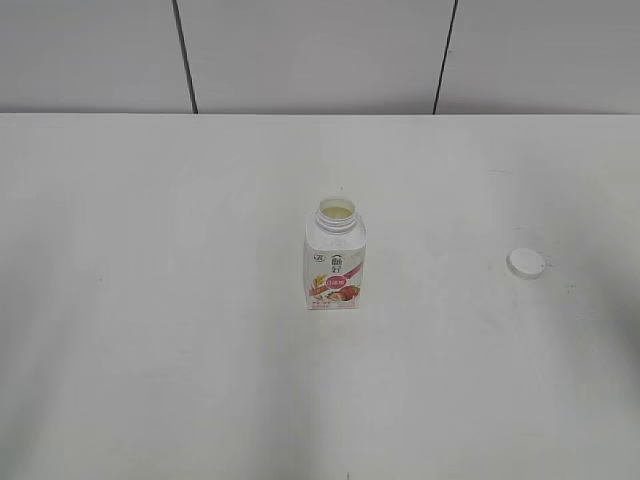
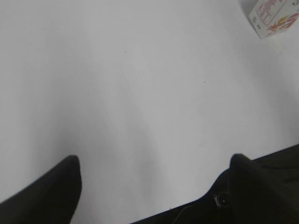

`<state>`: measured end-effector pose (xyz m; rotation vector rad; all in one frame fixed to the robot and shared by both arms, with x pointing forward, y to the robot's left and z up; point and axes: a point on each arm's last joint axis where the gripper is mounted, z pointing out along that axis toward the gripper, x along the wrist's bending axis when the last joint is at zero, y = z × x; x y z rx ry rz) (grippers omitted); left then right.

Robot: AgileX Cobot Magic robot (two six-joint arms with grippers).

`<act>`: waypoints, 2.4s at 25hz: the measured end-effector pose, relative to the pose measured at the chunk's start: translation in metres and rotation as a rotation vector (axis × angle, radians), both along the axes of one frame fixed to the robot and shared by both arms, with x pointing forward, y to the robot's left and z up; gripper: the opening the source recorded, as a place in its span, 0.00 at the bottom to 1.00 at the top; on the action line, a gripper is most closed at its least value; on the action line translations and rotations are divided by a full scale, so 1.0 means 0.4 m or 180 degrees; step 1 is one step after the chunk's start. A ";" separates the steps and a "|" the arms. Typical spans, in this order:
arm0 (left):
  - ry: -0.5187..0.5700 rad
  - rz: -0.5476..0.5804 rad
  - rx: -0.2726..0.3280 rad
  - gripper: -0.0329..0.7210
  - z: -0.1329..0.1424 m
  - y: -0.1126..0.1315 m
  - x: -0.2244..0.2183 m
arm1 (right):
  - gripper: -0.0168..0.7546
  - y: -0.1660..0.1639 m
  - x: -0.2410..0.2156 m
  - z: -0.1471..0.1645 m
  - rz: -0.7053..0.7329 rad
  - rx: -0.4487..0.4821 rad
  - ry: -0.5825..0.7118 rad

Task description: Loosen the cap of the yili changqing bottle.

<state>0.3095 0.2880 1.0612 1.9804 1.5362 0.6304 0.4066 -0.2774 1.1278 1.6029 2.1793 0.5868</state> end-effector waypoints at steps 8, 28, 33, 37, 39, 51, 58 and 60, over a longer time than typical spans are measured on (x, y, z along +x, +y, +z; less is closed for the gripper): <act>-0.0152 0.0002 -0.0104 0.82 -0.019 0.001 -0.063 | 0.79 -0.012 -0.143 0.003 0.0000 0.0048 -0.0375; -0.1184 0.0080 -0.0335 0.78 -0.005 0.013 -0.199 | 0.79 -0.031 -0.349 -0.175 -0.0062 0.0156 -0.0841; -0.1208 0.0081 -0.0340 0.76 -0.005 0.013 -0.201 | 0.79 -0.033 -0.377 -0.187 -0.0094 0.0206 -0.1046; -0.1206 0.0083 -0.0339 0.75 -0.005 0.014 -0.201 | 0.79 -0.037 -0.411 -0.185 -0.0095 0.0239 -0.1332; -0.1206 0.0083 -0.0339 0.75 -0.005 0.014 -0.201 | 0.79 -0.039 -0.434 -0.185 -0.0095 0.0259 -0.1522; -0.1207 0.0083 -0.0340 0.75 -0.005 0.014 -0.202 | 0.79 -0.046 -0.445 -0.185 -0.0175 0.0247 -0.1632; -0.1219 0.0306 -0.0297 0.75 -0.005 0.012 -0.200 | 0.78 -0.046 -0.445 -0.185 -0.0180 0.0252 -0.1631; -0.1224 0.0405 -0.0278 0.75 -0.005 0.011 -0.200 | 0.78 -0.046 -0.445 -0.185 -0.0180 0.0252 -0.1631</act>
